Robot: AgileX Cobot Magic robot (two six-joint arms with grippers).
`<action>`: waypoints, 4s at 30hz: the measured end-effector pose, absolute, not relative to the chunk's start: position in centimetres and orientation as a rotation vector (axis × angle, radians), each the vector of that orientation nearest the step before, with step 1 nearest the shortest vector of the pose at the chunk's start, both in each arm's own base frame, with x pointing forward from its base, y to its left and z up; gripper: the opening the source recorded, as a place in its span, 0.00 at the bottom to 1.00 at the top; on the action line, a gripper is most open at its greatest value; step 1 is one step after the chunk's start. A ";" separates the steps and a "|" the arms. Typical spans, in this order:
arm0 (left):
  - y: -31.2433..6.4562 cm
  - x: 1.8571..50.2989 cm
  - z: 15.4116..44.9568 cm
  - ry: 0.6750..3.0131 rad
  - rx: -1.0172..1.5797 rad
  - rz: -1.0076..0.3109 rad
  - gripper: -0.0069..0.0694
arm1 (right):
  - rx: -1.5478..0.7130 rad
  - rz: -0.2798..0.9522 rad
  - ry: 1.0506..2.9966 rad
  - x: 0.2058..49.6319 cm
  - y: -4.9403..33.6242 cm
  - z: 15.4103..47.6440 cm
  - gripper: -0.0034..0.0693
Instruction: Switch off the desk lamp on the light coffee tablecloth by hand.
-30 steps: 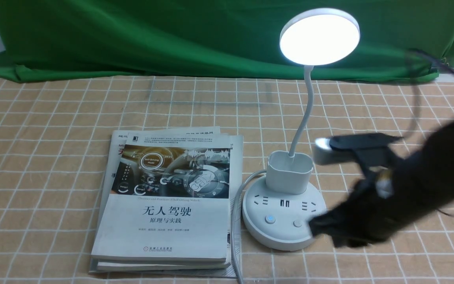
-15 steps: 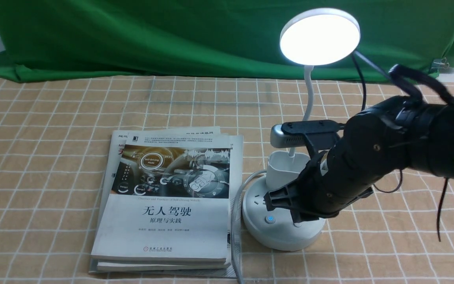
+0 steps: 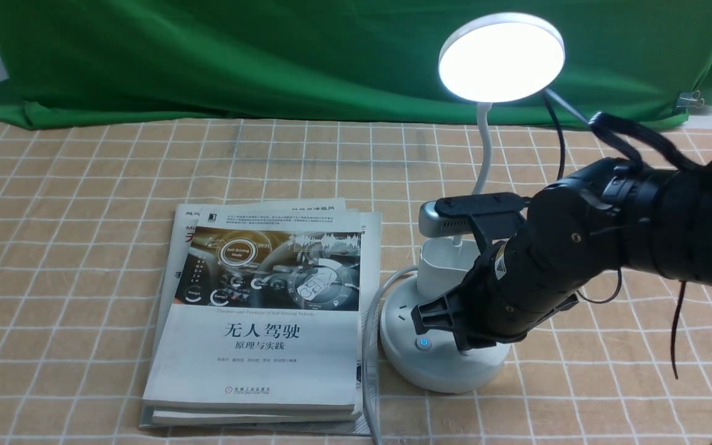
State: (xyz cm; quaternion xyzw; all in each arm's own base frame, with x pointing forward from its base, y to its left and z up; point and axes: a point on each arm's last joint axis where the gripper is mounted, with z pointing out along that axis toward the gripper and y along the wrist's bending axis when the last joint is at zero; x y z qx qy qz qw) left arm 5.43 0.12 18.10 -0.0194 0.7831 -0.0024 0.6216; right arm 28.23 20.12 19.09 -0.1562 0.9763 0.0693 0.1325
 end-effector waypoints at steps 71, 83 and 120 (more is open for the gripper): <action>0.1 5.4 18.1 1.800 -0.045 -0.005 0.09 | -0.507 0.199 2.752 27.1 19.1 22.6 0.11; 0.1 5.4 18.1 1.800 -0.045 -0.005 0.09 | -0.486 0.257 2.648 18.4 12.9 26.0 0.11; 0.1 5.4 18.1 1.800 -0.041 0.000 0.10 | -0.011 0.077 1.718 6.8 0.4 19.6 0.07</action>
